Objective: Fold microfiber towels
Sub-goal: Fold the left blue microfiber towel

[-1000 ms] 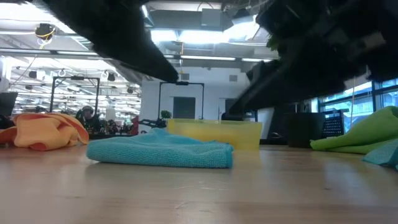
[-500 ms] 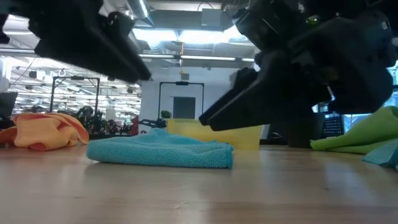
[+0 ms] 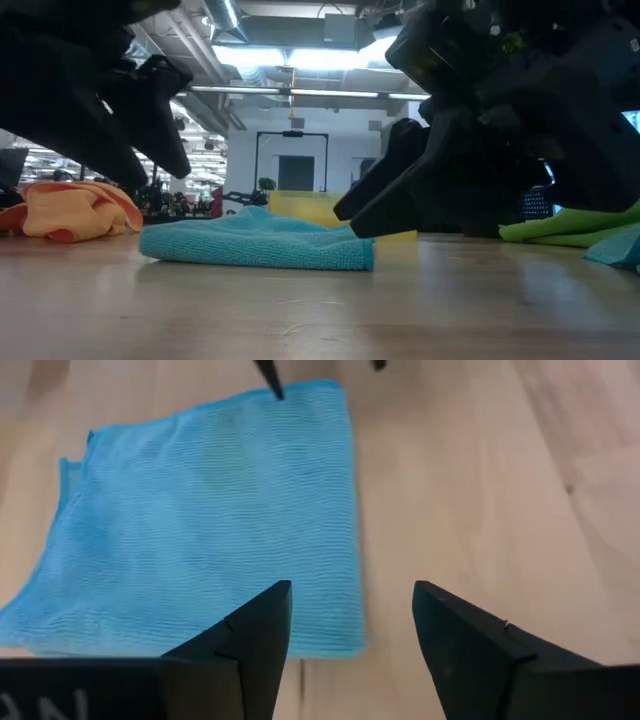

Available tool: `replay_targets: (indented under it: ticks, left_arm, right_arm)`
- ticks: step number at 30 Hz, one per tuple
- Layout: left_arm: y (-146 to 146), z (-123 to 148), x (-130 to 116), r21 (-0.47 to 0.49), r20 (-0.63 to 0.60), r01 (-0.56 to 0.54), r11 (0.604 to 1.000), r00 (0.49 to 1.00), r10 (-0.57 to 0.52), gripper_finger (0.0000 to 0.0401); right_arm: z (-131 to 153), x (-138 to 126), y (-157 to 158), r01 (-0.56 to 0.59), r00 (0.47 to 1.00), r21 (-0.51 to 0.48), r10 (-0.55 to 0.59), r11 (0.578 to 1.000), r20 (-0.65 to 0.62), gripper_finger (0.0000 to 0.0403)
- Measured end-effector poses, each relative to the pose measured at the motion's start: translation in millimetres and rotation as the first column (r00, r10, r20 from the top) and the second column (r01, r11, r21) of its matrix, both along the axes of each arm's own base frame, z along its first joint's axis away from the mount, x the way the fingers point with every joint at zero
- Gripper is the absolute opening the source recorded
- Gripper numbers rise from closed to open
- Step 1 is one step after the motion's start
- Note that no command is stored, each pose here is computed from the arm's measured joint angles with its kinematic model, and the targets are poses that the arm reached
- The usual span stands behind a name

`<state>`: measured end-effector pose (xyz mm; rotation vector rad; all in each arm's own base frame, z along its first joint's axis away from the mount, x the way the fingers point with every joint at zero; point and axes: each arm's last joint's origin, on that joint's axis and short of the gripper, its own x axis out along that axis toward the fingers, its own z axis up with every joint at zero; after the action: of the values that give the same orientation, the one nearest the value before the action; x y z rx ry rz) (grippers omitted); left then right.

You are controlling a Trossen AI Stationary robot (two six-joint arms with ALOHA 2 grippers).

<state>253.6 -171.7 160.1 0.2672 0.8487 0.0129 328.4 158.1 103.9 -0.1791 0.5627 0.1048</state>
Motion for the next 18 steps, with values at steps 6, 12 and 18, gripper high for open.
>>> replay_targets:
  ticks: [6, 12, 18]
  left_arm:
    - [-2, -15, 1, 0.015, 0.021, -0.009, 1.000, 1.000, 0.008, 0.0203]
    - [0, -25, 2, 0.052, 0.005, -0.026, 0.998, 1.000, 0.026, 0.0200]
    - [-1, -39, 4, 0.070, -0.021, -0.046, 0.996, 0.999, 0.048, 0.0200]
  right_arm:
    - [0, 0, 0, 0.005, 1.000, -0.004, -0.005, 1.000, -0.001, 0.0257]
    - [0, 0, -1, 0.002, 1.000, -0.067, -0.001, 0.998, 0.009, 0.0257]
    - [-5, 0, -1, 0.001, 1.000, -0.070, 0.000, 0.998, 0.004, 0.0257]
